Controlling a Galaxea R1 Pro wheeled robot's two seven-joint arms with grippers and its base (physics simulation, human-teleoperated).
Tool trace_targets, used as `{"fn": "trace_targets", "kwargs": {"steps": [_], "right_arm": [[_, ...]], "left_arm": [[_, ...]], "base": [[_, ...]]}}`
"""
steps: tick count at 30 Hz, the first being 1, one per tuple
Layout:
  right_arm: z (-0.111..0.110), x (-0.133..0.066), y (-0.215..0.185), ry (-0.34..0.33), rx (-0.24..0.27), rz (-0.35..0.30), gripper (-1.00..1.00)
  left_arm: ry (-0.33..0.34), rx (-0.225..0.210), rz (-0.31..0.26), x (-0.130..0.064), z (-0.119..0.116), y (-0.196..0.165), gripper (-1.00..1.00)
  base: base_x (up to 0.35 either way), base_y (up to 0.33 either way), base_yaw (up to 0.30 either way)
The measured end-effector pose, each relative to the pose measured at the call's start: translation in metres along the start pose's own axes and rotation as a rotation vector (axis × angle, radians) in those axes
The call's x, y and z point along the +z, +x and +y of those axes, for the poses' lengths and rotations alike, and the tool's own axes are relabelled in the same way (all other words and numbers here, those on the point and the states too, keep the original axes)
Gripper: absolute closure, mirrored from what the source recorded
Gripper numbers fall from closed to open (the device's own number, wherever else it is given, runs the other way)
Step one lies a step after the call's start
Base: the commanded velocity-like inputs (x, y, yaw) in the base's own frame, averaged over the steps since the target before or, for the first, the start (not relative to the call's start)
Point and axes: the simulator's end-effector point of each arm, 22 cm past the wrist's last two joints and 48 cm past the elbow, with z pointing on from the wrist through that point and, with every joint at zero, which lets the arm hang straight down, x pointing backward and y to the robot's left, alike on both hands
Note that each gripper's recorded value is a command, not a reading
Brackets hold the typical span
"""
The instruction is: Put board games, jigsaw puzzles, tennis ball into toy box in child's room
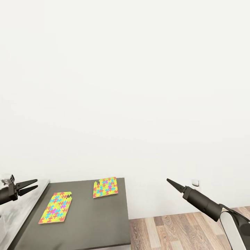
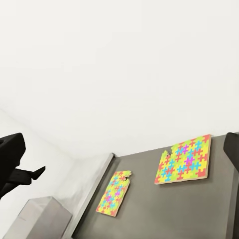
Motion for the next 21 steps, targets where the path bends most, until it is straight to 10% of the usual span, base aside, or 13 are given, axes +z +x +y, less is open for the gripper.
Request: {"fn": "trace_targets", "kwargs": {"steps": [10, 21], "right_arm": [[0.000, 0.001, 0.000, 0.002, -0.002, 0.001, -1.00], [-0.008, 0.004, 0.005, 0.041, -0.002, 0.012, -1.00]], "left_arm": [[0.030, -0.021, 0.020, 0.020, -0.003, 0.014, -1.00], [0.038, -0.039, 0.165, 0.098, -0.014, 0.058, -1.00]], "base": [[0.000, 0.000, 0.000], [0.000, 0.000, 0.000]]}}
